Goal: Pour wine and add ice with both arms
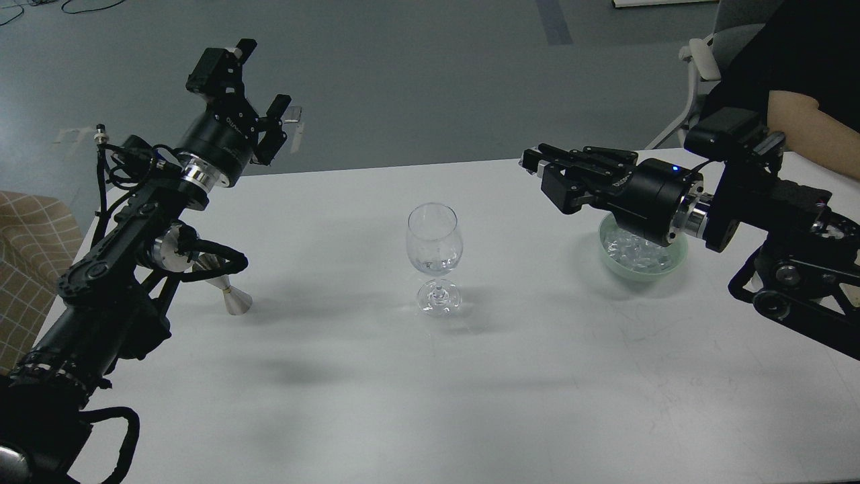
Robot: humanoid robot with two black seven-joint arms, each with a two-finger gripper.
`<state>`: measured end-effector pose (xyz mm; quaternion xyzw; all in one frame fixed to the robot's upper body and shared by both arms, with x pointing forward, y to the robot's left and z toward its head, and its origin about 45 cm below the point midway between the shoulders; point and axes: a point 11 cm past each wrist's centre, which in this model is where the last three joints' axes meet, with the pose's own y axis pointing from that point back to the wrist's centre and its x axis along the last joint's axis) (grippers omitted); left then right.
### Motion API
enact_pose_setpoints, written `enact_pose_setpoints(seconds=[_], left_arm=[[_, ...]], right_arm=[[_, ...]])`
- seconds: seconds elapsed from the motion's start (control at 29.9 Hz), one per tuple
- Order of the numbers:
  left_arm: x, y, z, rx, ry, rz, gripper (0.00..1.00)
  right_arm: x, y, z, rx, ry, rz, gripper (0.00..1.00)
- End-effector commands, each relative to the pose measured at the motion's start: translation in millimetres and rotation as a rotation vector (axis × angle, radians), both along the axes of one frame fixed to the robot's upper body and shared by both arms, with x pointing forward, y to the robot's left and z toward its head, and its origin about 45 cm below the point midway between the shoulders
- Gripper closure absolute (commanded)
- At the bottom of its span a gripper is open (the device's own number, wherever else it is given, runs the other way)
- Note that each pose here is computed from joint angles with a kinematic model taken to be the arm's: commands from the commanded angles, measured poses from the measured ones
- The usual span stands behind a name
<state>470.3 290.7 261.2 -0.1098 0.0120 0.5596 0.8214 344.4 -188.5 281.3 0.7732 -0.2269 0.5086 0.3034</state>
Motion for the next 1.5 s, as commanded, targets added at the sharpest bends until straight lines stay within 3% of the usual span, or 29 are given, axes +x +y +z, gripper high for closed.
enact_pose_setpoints(seconds=[0.0, 0.43, 1.47], left_arm=[[0, 0, 0, -0.001, 0.000, 0.000, 0.02], [0, 0, 0, 0.000, -0.001, -0.001, 0.02], [0, 3, 2, 0.002, -0.006, 0.002, 0.02]], right_arm=[[-9, 20, -7, -0.008, 0.008, 0.063, 0.94], [-9, 55, 5, -0.055, -0.021, 0.159, 0.94], [-3, 83, -23, -0.106, -0.013, 0.160, 0.90]])
